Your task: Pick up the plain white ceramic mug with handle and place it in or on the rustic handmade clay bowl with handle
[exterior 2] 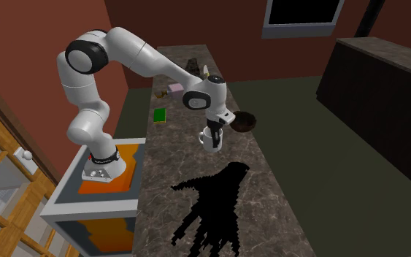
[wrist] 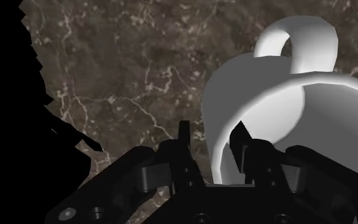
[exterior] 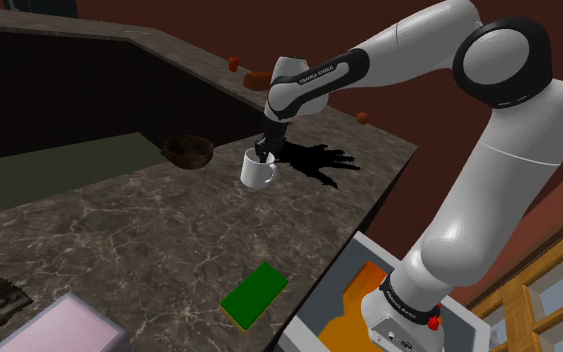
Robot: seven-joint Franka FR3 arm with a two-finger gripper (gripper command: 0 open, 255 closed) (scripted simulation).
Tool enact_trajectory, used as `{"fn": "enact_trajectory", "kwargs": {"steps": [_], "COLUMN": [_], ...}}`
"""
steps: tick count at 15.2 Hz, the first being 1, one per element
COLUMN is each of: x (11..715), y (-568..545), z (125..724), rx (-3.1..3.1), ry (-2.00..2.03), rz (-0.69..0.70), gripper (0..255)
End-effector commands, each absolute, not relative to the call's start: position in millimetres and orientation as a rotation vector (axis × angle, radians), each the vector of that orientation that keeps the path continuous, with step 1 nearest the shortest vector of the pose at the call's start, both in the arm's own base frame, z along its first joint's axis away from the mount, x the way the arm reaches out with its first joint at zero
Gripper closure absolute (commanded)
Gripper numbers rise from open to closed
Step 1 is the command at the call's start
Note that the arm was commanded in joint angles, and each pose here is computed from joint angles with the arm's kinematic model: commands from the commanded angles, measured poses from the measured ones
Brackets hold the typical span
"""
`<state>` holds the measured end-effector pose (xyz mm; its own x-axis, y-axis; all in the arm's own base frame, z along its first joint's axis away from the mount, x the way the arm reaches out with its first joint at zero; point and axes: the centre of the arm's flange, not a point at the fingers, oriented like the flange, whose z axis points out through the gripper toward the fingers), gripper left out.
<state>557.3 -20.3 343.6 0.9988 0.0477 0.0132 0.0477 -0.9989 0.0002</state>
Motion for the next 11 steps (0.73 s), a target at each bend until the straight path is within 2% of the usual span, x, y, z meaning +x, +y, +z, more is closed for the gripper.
{"fn": "enact_trajectory", "kwargs": {"steps": [1,11], "x": [557,557], "y": [-20,-20], "z": [344,359], "rx": [-3.140,-3.140], "ry": [-0.075,-0.075], "rz": [-0.021,-0.021], "gripper": [255,255]}}
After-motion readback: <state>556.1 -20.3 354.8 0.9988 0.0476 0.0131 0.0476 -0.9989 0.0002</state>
